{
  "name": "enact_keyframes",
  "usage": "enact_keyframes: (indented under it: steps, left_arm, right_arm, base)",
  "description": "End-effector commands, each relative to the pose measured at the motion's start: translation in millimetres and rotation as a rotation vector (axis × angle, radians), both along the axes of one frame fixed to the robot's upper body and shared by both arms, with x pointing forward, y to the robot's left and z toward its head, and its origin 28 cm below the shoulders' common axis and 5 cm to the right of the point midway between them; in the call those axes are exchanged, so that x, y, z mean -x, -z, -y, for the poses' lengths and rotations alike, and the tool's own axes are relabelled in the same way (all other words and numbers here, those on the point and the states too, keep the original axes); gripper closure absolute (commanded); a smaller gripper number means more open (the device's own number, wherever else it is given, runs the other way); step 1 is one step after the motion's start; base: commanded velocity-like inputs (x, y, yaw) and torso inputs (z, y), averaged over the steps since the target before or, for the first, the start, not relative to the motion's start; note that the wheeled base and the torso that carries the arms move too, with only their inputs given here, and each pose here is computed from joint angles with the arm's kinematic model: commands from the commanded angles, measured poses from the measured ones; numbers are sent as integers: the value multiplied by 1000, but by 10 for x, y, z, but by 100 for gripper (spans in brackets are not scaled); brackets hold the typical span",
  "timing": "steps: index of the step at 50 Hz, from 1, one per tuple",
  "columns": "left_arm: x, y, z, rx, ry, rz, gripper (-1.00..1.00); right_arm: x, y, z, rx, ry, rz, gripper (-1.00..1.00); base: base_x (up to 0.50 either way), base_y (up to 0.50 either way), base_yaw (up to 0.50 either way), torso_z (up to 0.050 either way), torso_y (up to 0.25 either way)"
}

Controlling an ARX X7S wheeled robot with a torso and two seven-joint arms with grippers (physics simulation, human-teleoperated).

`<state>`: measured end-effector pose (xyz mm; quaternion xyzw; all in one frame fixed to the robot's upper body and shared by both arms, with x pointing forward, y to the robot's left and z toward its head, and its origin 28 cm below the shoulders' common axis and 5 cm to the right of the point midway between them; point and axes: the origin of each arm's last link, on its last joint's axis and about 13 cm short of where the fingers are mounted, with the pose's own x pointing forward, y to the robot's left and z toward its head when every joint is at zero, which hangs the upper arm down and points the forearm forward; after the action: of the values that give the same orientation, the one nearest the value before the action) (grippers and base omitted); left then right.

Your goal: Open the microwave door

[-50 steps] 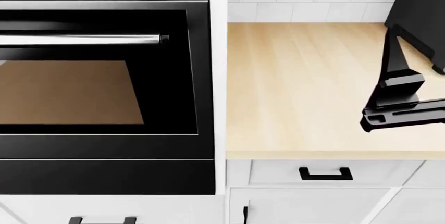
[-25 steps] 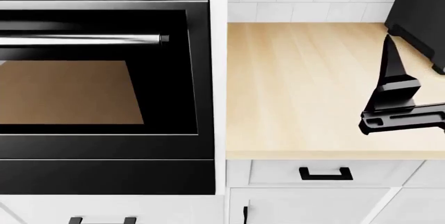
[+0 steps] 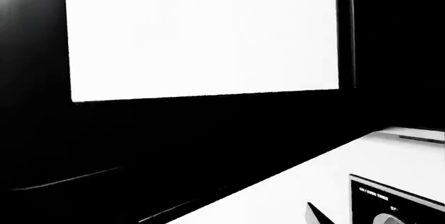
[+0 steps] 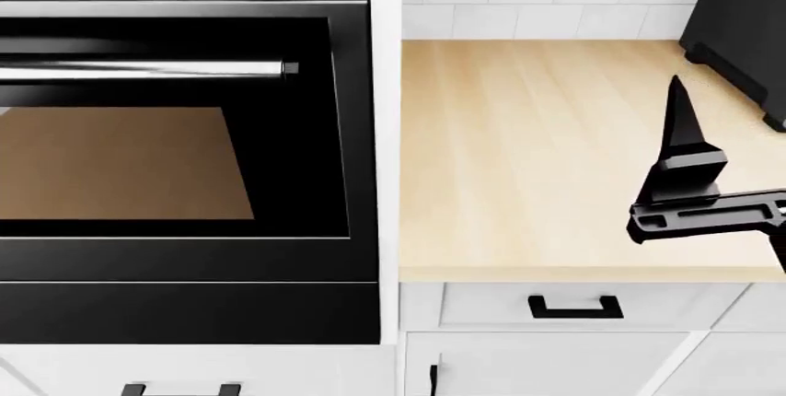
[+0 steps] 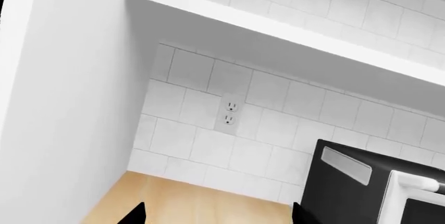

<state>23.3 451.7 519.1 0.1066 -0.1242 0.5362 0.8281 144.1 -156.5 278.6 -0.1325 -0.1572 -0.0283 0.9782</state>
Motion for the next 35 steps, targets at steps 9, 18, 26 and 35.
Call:
enact_keyframes:
  steps: [9,18,26,35]
  left_arm:
    - [62,9,-58,-44,-121,60,-100]
    - [174,150,-156,61,-379,141,-100]
    - [53,63,-134,29,-310,132,-100]
    - [-210,-186,193,-77,-93,131,-100]
  right_arm:
    - [-36,70,-10,-6,-5,-16,-100]
    - [-66,127,-9,-8,-10,-35,-100]
    - [-56,112,-26,-6,-11,-38,-100]
    - [-65,168,-6,-17,-9,-52,-100]
  base:
    - [0,0,0,0,0]
    - [0,0,0,0,0]
    - [0,0,0,0,0]
    - [0,0,0,0,0]
